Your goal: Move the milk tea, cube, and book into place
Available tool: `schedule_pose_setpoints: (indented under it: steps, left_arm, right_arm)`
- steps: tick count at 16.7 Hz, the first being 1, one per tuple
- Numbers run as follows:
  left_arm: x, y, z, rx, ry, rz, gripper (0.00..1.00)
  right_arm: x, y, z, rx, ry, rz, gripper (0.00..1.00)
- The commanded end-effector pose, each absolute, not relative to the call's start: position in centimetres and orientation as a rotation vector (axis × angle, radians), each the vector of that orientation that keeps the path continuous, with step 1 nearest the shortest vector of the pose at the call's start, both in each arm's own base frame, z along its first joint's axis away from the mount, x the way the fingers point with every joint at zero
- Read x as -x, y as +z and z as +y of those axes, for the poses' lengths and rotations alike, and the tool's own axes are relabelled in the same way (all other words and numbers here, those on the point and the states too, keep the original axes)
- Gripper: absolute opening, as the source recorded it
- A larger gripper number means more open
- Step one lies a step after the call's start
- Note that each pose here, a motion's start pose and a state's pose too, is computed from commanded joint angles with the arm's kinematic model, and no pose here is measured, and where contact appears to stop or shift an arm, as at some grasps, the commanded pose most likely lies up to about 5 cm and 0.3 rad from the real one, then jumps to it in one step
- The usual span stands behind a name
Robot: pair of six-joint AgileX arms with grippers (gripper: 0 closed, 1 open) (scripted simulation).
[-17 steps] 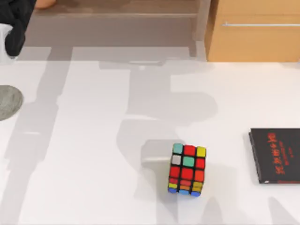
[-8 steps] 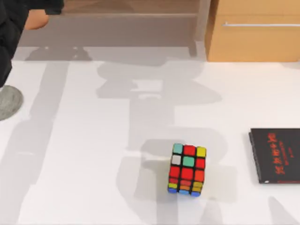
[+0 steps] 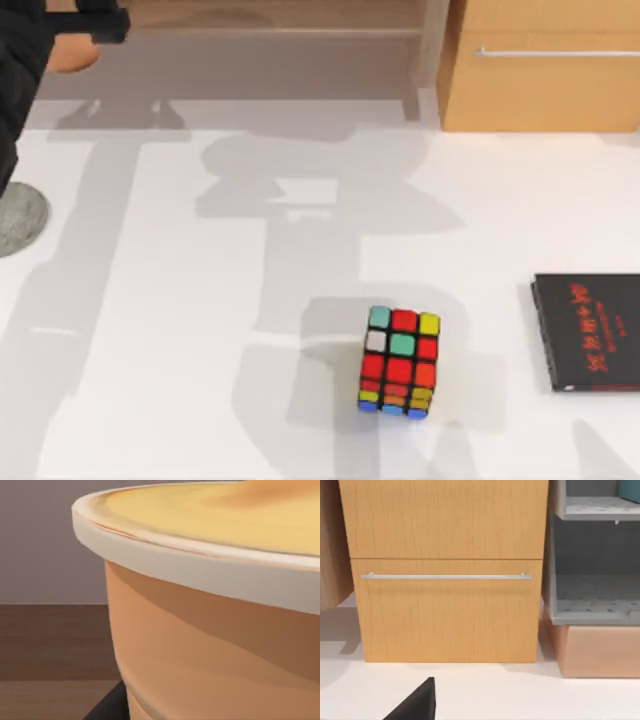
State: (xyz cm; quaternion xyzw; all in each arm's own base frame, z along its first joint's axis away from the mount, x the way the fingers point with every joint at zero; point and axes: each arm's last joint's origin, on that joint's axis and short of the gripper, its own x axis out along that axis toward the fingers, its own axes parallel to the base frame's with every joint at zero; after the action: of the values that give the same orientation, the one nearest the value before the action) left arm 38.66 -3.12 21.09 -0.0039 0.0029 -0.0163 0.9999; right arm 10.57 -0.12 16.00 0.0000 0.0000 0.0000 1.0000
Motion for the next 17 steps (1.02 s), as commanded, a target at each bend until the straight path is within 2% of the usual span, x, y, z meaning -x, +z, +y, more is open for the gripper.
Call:
schedule_pose_setpoints:
  steps: [5, 10, 13, 17]
  left_arm:
    - [-36.9, 16.5, 1.9, 0.006, -0.031, -0.013, 0.00]
    - [-32.8, 11.9, 6.6, 0.005, -0.025, -0.012, 0.00]
    - [-31.4, 10.9, 7.5, 0.008, -0.026, -0.003, 0.00]
    - [-31.5, 11.0, 7.4, 0.005, -0.028, -0.005, 0.00]
  right_arm:
    - [-10.6, 16.0, -0.1, 0.000, 0.000, 0.000, 1.00]
    - [-10.6, 16.0, -0.1, 0.000, 0.000, 0.000, 1.00]
    - [-10.6, 16.0, -0.1, 0.000, 0.000, 0.000, 1.00]
    - [-10.6, 16.0, -0.1, 0.000, 0.000, 0.000, 1.00]
